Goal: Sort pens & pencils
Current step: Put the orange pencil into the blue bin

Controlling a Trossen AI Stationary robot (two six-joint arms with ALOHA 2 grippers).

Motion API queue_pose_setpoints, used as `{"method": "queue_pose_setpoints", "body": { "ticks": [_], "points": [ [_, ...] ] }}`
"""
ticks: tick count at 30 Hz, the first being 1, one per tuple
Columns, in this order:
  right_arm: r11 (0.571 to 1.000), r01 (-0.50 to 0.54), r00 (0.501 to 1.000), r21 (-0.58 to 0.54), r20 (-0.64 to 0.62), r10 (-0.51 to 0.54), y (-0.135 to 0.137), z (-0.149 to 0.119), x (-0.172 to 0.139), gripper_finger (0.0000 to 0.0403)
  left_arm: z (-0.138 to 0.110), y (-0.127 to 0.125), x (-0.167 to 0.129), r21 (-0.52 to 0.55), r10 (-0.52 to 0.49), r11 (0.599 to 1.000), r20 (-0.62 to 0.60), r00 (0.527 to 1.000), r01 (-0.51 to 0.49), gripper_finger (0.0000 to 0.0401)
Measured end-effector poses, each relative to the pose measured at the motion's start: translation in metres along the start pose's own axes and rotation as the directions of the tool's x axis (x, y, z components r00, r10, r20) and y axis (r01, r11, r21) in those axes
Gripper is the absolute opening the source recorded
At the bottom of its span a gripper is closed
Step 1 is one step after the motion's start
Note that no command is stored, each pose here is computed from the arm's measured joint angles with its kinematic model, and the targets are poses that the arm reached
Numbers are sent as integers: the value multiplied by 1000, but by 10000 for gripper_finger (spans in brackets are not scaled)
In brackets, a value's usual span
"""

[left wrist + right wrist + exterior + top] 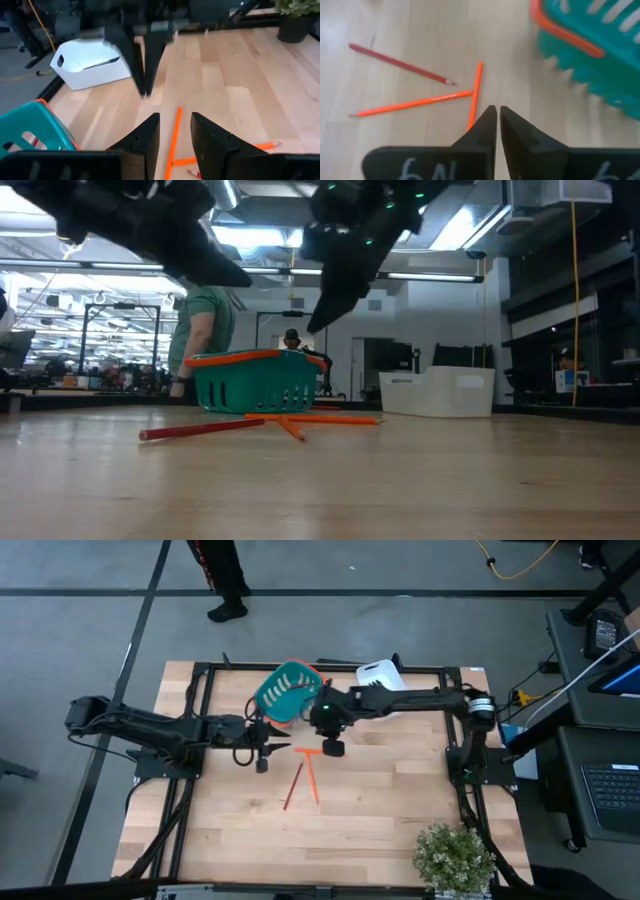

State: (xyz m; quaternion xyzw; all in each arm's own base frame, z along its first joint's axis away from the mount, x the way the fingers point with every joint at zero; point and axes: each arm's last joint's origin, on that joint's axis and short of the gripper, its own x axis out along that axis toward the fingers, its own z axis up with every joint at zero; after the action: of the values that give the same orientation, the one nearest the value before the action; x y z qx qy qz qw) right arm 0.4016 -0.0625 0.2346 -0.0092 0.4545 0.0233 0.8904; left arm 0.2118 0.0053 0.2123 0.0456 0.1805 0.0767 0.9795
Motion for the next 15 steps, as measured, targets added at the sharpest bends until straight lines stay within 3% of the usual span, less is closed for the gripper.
{"method": "queue_pose_setpoints", "body": {
  "ticks": [6, 15],
  "points": [
    [999, 39, 972, -17, 234, -34, 10, -26, -38, 25, 20, 2, 22, -5, -33, 999, -92, 995, 33, 103],
    [993, 105, 831, -60, 554, -55, 28, -70, -67, 26, 33, 0, 80, 8, -55, 998, -358, 932, 61, 103]
  ]
}}
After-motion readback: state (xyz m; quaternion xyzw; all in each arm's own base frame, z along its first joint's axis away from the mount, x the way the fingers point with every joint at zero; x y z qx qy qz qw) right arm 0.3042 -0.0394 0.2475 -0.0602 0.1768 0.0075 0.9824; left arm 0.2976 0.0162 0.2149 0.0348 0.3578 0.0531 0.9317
